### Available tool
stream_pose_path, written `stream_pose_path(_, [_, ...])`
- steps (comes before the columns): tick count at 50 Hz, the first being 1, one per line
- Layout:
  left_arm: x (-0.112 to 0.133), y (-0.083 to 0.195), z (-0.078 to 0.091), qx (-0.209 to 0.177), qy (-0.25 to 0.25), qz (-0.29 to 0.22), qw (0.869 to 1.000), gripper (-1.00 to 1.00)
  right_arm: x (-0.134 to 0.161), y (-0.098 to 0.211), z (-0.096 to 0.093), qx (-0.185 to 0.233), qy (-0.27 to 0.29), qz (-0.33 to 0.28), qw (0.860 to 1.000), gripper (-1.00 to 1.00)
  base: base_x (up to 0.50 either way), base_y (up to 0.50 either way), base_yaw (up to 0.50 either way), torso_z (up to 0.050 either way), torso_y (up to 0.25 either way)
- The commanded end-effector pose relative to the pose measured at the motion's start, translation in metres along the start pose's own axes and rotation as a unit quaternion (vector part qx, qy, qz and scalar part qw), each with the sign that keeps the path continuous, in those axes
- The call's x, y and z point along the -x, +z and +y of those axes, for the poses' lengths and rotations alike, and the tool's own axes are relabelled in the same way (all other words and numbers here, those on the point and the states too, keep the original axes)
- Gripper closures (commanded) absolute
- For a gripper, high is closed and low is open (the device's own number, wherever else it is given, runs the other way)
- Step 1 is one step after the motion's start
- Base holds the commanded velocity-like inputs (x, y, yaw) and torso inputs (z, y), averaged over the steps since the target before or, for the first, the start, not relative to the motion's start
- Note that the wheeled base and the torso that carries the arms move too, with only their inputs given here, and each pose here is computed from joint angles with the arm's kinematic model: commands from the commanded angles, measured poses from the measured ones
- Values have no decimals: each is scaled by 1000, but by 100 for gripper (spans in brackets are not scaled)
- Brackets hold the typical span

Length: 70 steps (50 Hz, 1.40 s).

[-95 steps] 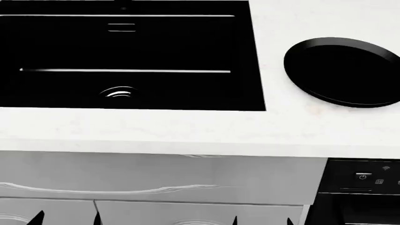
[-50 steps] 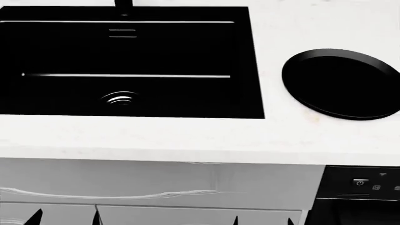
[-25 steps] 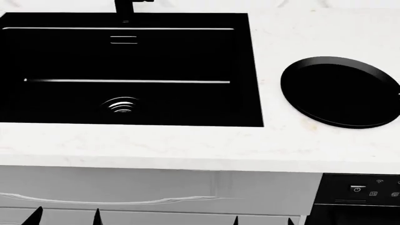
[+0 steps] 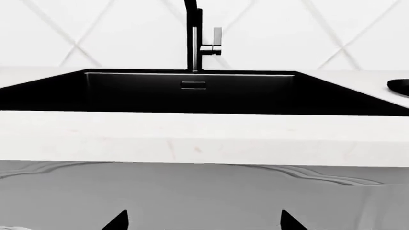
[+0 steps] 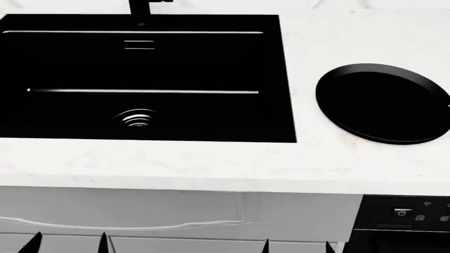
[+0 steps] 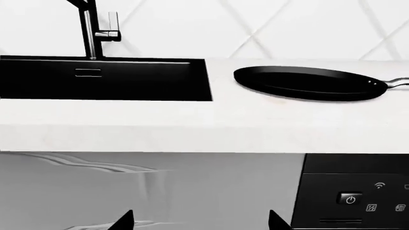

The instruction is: Pick the pan and sponge and place them into the sink. Then turn on the water.

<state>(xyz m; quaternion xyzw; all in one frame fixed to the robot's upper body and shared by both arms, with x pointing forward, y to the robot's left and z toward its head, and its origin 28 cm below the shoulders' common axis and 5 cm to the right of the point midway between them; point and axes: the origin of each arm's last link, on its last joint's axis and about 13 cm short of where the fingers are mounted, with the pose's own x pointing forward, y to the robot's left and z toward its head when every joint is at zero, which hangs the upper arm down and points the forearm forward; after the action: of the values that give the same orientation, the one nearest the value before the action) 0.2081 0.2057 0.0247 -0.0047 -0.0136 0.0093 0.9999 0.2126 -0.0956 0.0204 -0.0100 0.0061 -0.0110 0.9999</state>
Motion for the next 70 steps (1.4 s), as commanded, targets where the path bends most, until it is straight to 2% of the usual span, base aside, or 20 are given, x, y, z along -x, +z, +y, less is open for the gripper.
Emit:
stream_pose_path(1, [0,21,1,0,-9,11,1000,-100,-3,31,0,-12,31,-25,999,-100,0,0,0,0,0])
stream_pose_path(2, [-1,26,1,3,-13,14,1000,-100,-3,39,0,-17,44,-43,998,-100,0,0,0,0,0])
stream_pose_path(7, [0,45,3,0,-18,7,1000,-100,-1,61,-5,1,40,-76,996,-100,0,0,0,0,0])
stream_pose_path(13, [-5,70,10,-14,-6,-13,1000,-100,9,81,-18,12,22,-95,995,-100,0,0,0,0,0])
stream_pose_path(14, [-5,74,12,-12,-4,-13,1000,-100,11,87,-21,29,12,-96,995,-100,0,0,0,0,0])
stream_pose_path(16, [-5,83,14,-10,-4,-16,1000,-100,15,97,-25,33,10,-94,995,-100,0,0,0,0,0])
stream_pose_path(17, [-4,88,16,-8,-15,-12,1000,-100,18,103,-28,16,10,-75,997,-100,0,0,0,0,0])
stream_pose_path(21, [-8,103,18,-37,-45,0,998,-100,25,125,-37,41,28,-94,994,-100,0,0,0,0,0])
stream_pose_path(27, [-21,129,38,-33,-22,2,999,-100,29,153,-55,26,34,-96,994,-100,0,0,0,0,0])
stream_pose_path(28, [-21,131,38,-46,-22,-1,999,-100,30,158,-58,25,38,-97,994,-100,0,0,0,0,0])
stream_pose_path(33, [-22,145,50,-32,-20,8,999,-100,38,178,-72,44,44,-84,995,-100,0,0,0,0,0])
stream_pose_path(35, [-23,145,52,-48,-27,12,998,-100,43,183,-77,58,53,-77,994,-100,0,0,0,0,0])
stream_pose_path(36, [-24,148,61,-39,-10,19,999,-100,50,187,-86,28,45,-74,996,-100,0,0,0,0,0])
stream_pose_path(37, [-22,147,61,-34,-7,17,999,-100,53,188,-89,25,31,-83,996,-100,0,0,0,0,0])
stream_pose_path(43, [-21,145,65,-32,3,20,999,-100,52,183,-90,21,27,-70,997,-100,0,0,0,0,0])
stream_pose_path(51, [-19,151,66,-40,-5,15,999,-100,52,186,-90,36,36,-54,997,-100,0,0,0,0,0])
stream_pose_path(55, [-17,152,60,-44,-12,14,999,-100,48,187,-89,41,39,-50,997,-100,16,0,0,0,0])
stream_pose_path(60, [-14,155,65,-45,-9,10,999,-100,42,188,-88,42,47,-49,997,-100,241,-64,0,0,0])
stream_pose_path(70, [-12,159,62,-46,-18,-2,999,-100,46,190,-91,40,27,-50,998,-100,284,-93,0,0,0])
